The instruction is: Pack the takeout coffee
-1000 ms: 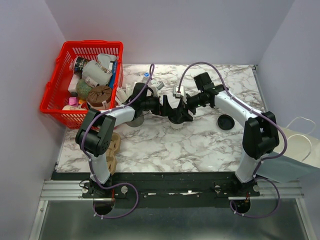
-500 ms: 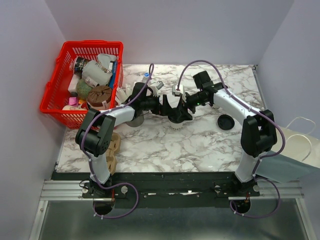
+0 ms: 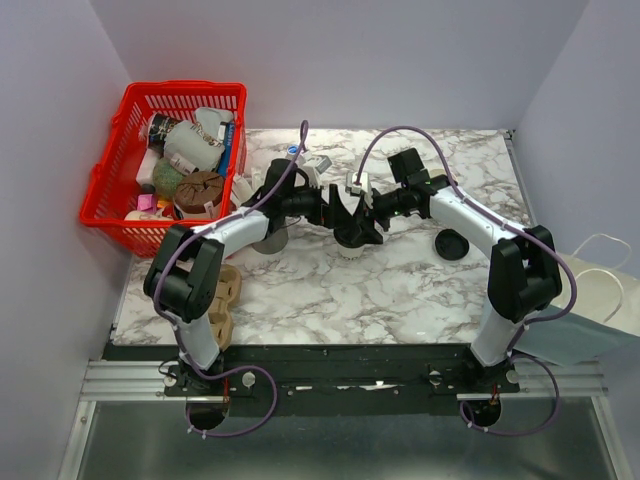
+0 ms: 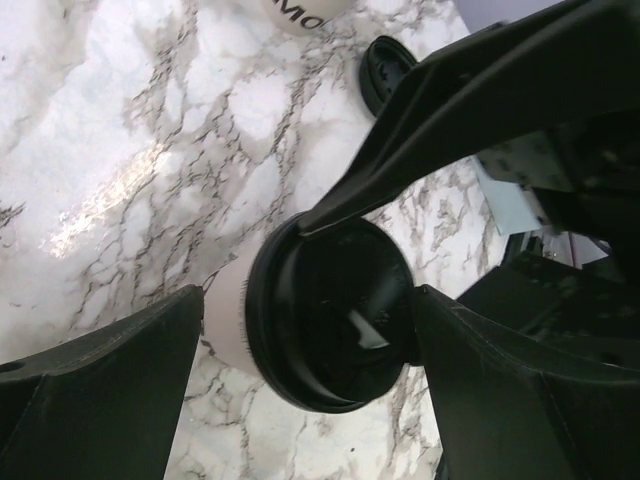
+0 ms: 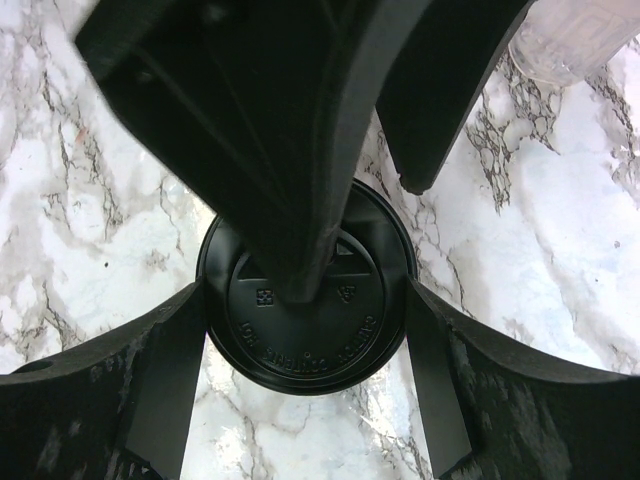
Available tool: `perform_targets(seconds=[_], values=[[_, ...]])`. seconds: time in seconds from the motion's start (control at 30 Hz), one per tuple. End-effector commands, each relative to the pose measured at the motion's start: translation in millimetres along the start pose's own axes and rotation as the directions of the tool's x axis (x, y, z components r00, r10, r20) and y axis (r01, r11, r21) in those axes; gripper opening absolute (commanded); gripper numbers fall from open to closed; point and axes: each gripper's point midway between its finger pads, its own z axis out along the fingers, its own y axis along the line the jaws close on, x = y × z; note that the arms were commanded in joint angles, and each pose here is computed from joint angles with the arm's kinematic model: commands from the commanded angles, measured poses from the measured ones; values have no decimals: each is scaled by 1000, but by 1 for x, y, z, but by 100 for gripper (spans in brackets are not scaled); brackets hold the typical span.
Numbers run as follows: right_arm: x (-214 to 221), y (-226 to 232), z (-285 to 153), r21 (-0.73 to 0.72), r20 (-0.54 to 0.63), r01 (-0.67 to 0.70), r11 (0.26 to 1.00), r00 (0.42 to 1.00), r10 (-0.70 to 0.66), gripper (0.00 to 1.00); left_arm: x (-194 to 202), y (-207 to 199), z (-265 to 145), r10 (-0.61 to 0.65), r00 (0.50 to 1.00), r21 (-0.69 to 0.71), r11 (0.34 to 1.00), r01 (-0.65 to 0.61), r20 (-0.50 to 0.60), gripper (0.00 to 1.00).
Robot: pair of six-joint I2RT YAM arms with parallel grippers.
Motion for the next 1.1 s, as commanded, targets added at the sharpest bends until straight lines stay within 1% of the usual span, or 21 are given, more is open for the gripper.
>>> perform_targets(seconds=[0.0,0.03,0.1,0.13,0.2,0.23,0.33,0.53,0.63,0.67,0.73,0.8,0.83,0.9,1.03,1.07], values=[[76,41,18,-76,-231,-211,975,954,188,60,-30,-23,-17,32,997,-24,999,-30,73,93],[77,40,18,-72,-236,-212,975,953,190,60,-29,-20,-20,17,997,-45,999,-14,69,92],[77,38,18,-70,-237,-208,976,953,186,60,-31,-17,-28,32,997,-90,996,-25,77,91],[79,37,18,-68,-241,-209,976,952,187,60,-24,-13,-30,21,999,-118,993,-16,45,91],[78,36,18,-66,-239,-207,976,953,186,60,-26,-10,-35,71,997,-153,986,-65,37,90],[79,35,18,-63,-241,-211,975,952,190,60,-15,0,-40,42,999,-211,977,-42,-3,89],[79,36,17,-64,-242,-214,975,951,193,60,-8,11,-46,53,998,-274,960,-63,-42,88],[86,37,18,-58,-256,-215,975,947,194,60,0,23,-49,52,995,-327,942,-78,-87,87],[94,38,18,-44,-279,-234,971,936,213,60,-8,19,-46,63,996,-307,948,-80,-63,87],[92,39,18,-54,-269,-235,970,939,213,61,-11,13,-45,70,996,-286,955,-82,-52,88],[82,39,14,-60,-229,-225,972,951,206,64,-17,-1,-44,91,995,-221,970,-97,-36,89],[69,38,12,-69,-182,-244,967,956,228,68,-26,-13,-44,121,993,-177,977,-120,-8,89],[63,34,9,-61,-162,-246,967,959,234,73,-29,-16,-44,134,991,-165,977,-132,-3,90],[51,29,6,-57,-124,-255,965,961,247,77,-35,-23,-44,161,987,-141,977,-158,9,90],[39,21,3,-36,-99,-249,968,965,244,84,-42,-36,-45,177,984,-88,981,-175,21,91],[37,19,1,-32,-93,-250,968,965,246,95,-45,-39,-46,184,982,-80,980,-181,30,91]])
